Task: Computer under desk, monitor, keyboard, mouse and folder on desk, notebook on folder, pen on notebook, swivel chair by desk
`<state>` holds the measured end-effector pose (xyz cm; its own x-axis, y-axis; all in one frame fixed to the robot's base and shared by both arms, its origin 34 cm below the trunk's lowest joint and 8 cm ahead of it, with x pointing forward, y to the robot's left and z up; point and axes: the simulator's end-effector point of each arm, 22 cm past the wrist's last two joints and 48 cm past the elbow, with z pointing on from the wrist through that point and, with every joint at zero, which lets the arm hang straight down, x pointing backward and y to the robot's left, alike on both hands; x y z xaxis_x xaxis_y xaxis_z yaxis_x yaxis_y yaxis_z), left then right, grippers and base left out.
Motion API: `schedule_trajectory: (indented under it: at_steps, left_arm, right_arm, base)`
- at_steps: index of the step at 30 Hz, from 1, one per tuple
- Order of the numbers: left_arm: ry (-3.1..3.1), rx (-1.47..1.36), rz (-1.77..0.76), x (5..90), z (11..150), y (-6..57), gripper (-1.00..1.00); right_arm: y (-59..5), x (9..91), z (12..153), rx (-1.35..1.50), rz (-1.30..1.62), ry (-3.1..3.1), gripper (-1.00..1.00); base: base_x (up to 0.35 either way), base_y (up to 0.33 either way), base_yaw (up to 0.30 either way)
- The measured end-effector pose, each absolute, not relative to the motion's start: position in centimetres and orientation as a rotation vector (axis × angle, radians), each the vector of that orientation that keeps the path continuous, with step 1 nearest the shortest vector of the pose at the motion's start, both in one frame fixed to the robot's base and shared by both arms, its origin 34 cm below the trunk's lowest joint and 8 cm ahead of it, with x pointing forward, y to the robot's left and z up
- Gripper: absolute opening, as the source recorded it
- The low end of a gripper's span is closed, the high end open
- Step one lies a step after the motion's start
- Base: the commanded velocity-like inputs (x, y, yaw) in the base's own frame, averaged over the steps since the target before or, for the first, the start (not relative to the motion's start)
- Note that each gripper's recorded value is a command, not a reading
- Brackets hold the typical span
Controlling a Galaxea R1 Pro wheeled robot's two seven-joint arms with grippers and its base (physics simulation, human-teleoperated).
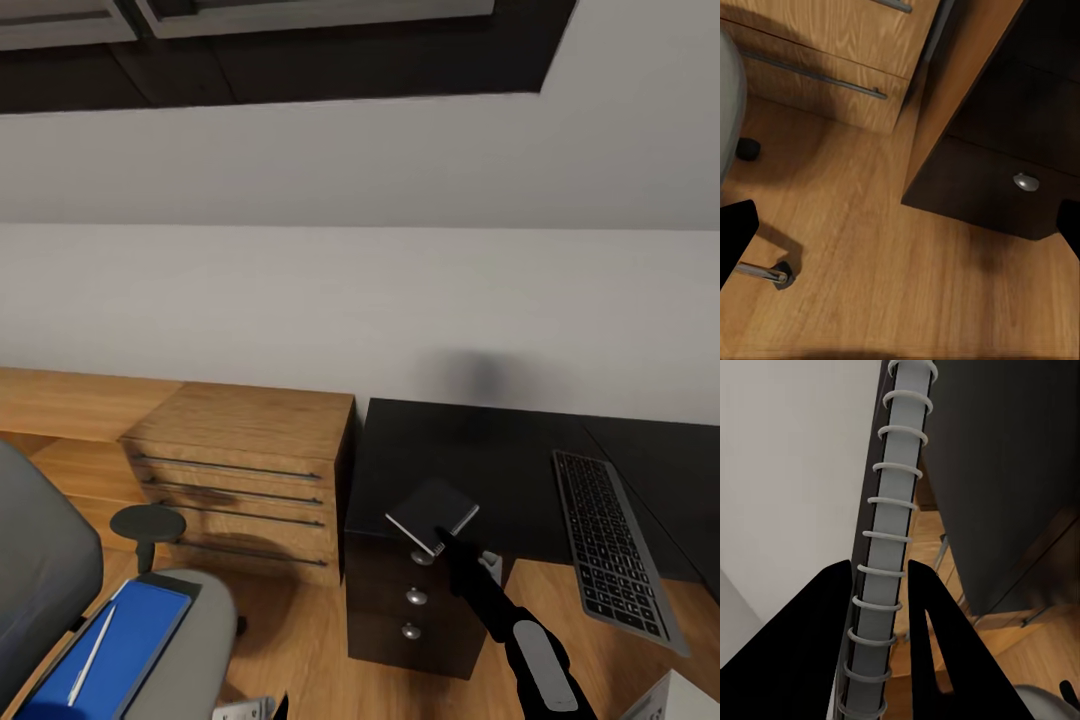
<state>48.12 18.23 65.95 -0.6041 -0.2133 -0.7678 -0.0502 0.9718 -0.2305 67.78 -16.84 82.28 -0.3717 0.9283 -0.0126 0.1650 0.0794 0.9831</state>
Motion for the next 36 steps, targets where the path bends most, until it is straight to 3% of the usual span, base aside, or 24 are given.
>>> schedule_trajectory:
  at_steps: [36]
  left_arm:
    - [2.239,-0.183,-0.233,47.8,59.8,18.2,1.0]
  right_arm:
    - [-18.2,68.3,76.5,1.105,1.286,1.611,-1.0]
  base:
    - [0.0,0.0,0.0]
